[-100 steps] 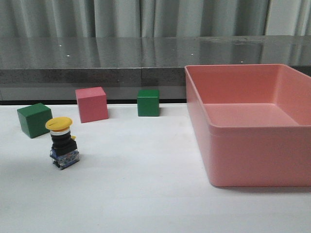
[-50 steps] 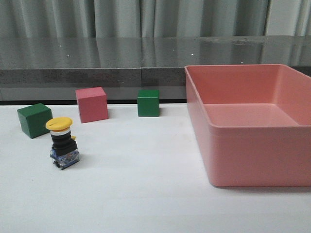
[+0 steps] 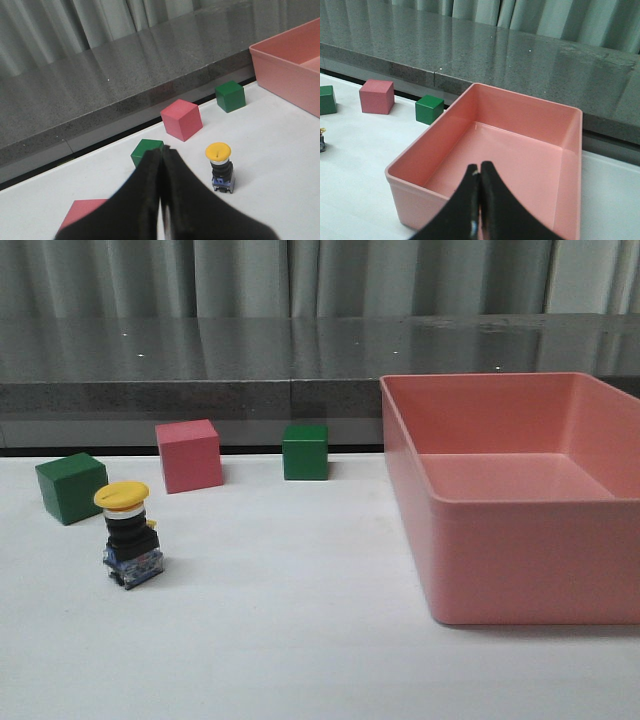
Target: Place and stand button with both arms
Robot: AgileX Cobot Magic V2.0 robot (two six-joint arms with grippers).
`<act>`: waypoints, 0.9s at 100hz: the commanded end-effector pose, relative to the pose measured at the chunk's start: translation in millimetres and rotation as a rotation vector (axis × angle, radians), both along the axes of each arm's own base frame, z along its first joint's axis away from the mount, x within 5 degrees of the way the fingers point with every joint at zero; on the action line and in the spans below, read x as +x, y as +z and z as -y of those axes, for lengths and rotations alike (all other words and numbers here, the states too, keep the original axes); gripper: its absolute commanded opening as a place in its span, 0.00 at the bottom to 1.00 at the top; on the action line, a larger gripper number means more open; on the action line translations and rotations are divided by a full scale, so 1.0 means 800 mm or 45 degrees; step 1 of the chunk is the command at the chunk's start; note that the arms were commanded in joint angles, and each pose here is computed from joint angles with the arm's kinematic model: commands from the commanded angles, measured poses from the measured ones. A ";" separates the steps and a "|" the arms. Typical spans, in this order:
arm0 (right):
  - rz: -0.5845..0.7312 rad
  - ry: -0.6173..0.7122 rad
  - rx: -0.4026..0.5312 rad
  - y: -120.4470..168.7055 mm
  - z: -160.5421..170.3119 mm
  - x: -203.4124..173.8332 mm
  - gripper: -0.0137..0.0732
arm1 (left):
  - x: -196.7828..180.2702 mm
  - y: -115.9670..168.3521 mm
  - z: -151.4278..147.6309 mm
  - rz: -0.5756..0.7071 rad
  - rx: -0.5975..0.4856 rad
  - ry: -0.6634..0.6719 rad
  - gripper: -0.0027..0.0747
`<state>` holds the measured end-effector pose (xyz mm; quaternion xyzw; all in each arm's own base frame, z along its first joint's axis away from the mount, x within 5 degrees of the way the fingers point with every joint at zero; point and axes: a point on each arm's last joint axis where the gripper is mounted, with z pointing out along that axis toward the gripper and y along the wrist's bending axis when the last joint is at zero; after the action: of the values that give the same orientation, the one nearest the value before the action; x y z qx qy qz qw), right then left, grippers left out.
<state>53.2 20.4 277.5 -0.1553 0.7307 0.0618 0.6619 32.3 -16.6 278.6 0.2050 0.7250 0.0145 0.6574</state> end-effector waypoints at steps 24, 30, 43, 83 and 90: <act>0.107 -0.031 0.040 0.018 0.002 0.000 0.09 | -0.003 0.018 -0.002 0.127 -0.068 0.020 0.01; 0.107 -0.031 0.040 0.018 0.002 0.000 0.09 | -0.003 0.018 -0.002 0.127 -0.068 0.020 0.01; 0.107 -0.031 0.040 0.018 0.002 0.000 0.09 | -0.003 0.019 -0.002 0.141 -0.060 0.028 0.01; 0.107 -0.031 0.040 0.018 0.002 0.000 0.09 | 0.027 -0.049 -0.014 0.245 -0.243 0.195 0.01; 0.107 -0.031 0.040 0.018 0.002 0.000 0.09 | 0.030 -0.062 -0.014 0.247 -0.258 0.194 0.01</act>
<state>53.2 20.4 277.5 -0.1553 0.7307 0.0618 0.6619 54.6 -5.9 222.3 0.1031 0.7120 0.0246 0.6942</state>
